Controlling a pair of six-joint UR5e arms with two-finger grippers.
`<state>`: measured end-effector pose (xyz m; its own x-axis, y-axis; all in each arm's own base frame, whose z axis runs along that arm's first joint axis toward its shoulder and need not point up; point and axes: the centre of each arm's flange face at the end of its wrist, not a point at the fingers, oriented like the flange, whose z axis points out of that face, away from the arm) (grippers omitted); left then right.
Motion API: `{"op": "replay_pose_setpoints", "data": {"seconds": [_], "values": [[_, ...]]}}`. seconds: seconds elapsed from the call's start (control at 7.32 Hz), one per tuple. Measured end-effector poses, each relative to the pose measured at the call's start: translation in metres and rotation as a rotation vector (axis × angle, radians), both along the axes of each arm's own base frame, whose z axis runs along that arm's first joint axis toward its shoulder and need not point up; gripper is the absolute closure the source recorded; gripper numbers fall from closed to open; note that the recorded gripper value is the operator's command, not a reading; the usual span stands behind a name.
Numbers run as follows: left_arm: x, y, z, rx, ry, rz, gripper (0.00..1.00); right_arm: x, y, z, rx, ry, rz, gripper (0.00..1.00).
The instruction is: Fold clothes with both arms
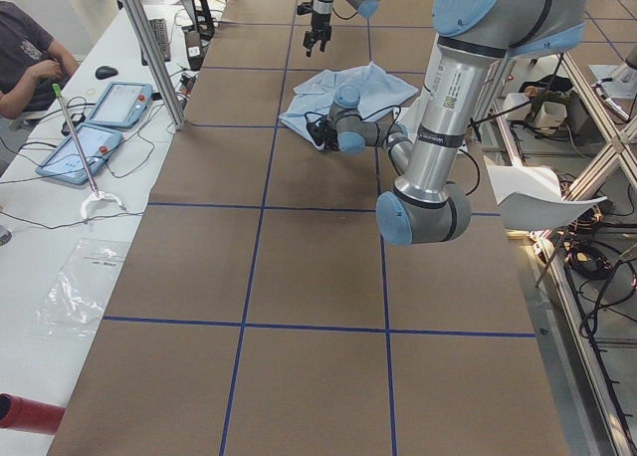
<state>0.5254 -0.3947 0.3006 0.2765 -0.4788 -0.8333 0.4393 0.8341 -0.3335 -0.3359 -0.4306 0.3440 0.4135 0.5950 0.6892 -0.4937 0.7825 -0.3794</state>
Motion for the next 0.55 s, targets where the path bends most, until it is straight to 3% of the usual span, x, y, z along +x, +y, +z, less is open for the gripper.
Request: {"op": "replay_pose_setpoints", "data": {"seconds": [0.14, 0.55], "values": [[-0.015, -0.039, -0.006, 0.064, -0.022, -0.036, 1.0, 0.0, 0.0, 0.0, 0.0, 0.0, 0.001, 0.0], [-0.016, -0.202, -0.013, 0.158, -0.06, -0.173, 1.0, -0.005, -0.007, -0.011, 0.019, -0.005, 0.018, 0.0]]}}
